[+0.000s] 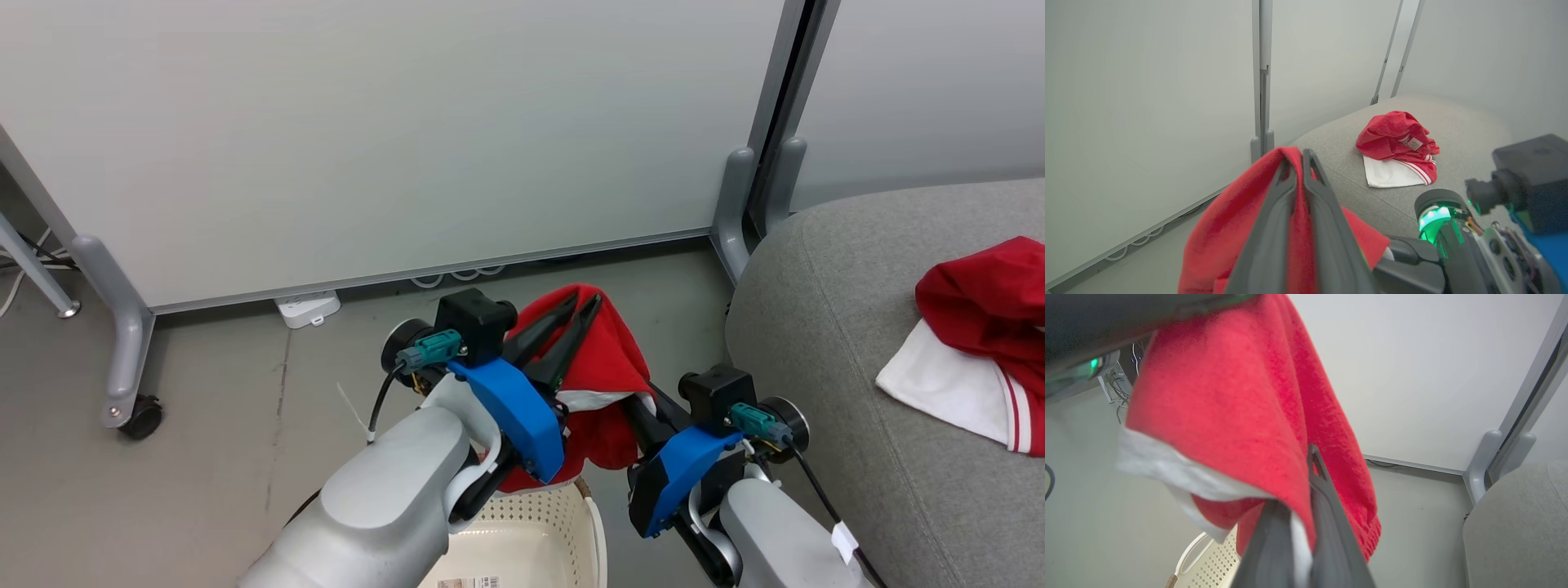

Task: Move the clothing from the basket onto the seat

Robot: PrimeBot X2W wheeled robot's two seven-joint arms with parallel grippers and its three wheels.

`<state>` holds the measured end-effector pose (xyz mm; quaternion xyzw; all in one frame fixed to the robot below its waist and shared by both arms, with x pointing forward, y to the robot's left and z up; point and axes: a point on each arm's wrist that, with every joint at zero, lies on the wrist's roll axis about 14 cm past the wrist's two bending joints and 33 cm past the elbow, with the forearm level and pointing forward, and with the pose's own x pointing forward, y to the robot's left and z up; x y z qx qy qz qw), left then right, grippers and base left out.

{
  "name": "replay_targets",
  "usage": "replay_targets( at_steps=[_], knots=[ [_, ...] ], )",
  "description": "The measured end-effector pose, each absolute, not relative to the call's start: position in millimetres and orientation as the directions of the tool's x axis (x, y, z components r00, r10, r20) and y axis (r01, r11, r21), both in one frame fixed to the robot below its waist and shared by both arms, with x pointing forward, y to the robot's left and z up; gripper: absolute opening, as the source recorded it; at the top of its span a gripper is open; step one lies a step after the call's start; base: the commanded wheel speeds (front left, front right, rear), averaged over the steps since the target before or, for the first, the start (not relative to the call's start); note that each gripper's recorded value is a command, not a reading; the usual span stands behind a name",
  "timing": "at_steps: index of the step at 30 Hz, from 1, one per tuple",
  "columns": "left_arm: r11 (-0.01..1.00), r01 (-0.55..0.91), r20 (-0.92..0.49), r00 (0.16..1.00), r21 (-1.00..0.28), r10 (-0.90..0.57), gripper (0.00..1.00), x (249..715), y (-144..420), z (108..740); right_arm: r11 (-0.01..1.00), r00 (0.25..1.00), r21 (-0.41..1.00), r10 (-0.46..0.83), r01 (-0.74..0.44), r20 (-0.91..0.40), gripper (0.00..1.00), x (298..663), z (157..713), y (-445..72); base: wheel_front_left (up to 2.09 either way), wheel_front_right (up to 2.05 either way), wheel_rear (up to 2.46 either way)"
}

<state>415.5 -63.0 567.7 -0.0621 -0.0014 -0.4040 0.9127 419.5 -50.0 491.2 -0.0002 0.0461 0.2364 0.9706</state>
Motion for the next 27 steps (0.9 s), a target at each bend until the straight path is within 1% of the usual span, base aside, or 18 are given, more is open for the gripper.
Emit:
replay_targets(
  at_steps=[3,5,8,13,19,27],
  knots=[
    [0.665,0.739,0.112,0.674,-0.111,-0.730,1.00,414,-62,582,0.892,0.888,0.025,0.452,-0.452,-0.086,0.00,421,491,-52,0.00,0.00,0.00],
    [0.669,0.734,0.123,0.679,-0.117,-0.724,1.00,408,-57,577,0.894,0.891,0.028,0.447,-0.447,-0.079,0.00,422,492,-54,0.00,0.00,0.00],
    [0.699,0.704,0.122,0.710,-0.128,-0.693,1.00,402,-40,563,0.897,0.894,0.029,0.442,-0.441,-0.070,0.00,424,495,-55,0.00,0.00,0.00],
    [0.752,0.643,0.097,0.766,-0.147,-0.636,1.00,391,-9,535,0.903,0.901,0.040,0.430,-0.429,-0.050,0.00,430,498,-58,0.00,0.00,0.00],
    [0.824,0.542,0.087,0.840,-0.165,-0.536,1.00,384,33,518,0.907,0.906,0.040,0.421,-0.419,-0.043,0.00,436,498,-60,0.00,0.00,0.00],
    [0.884,0.444,0.042,0.896,-0.147,-0.443,1.00,375,70,497,0.911,0.910,0.045,0.412,-0.410,-0.043,0.00,440,497,-63,0.00,0.00,0.00]
  ],
)
